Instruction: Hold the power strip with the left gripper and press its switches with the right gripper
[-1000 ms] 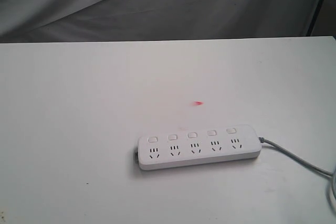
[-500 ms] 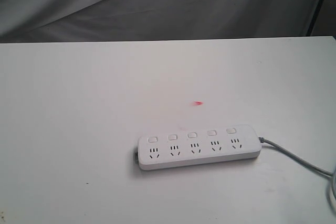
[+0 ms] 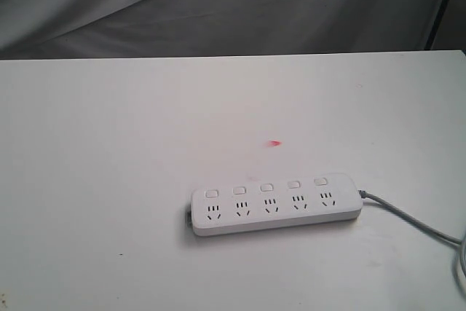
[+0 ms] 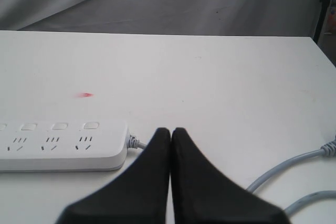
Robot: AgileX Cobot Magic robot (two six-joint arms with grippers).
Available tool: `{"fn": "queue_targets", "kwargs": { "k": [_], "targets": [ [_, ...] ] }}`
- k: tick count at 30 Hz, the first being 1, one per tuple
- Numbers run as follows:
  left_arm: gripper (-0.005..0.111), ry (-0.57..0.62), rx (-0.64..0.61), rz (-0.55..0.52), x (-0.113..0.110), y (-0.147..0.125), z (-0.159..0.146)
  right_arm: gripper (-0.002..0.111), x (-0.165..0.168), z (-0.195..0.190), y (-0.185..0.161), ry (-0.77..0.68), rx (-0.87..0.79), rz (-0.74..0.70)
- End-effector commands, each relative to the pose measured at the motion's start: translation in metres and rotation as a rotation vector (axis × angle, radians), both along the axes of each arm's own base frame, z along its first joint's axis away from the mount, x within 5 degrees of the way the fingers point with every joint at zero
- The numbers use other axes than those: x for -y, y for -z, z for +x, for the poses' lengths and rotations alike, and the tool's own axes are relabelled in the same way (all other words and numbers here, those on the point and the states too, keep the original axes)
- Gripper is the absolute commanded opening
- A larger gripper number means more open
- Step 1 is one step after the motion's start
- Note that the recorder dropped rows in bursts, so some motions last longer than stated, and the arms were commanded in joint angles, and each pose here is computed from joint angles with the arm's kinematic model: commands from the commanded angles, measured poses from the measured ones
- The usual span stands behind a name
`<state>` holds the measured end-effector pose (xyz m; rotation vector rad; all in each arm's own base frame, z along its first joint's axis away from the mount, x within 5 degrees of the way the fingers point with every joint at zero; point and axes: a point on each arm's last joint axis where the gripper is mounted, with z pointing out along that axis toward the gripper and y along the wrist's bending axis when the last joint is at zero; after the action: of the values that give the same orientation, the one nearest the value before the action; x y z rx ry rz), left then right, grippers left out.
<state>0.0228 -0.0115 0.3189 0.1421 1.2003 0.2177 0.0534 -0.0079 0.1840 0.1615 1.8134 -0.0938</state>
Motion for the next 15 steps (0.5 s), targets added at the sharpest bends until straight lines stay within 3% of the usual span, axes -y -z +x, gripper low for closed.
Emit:
{"fn": "queue_targets", "kwargs": {
  "k": [1, 15],
  "targets": [
    [0.0, 0.01, -0.024, -0.039, -0.0008, 0.0085, 0.0038, 0.0, 0.0001, -0.0002, 0.0008, 0.003, 0.003, -0.001],
    [0.0, 0.021, -0.059, -0.065, -0.001, 0.0162, 0.0072, 0.0, 0.0001, -0.0002, 0.0008, 0.003, 0.003, -0.001]
  ]
}}
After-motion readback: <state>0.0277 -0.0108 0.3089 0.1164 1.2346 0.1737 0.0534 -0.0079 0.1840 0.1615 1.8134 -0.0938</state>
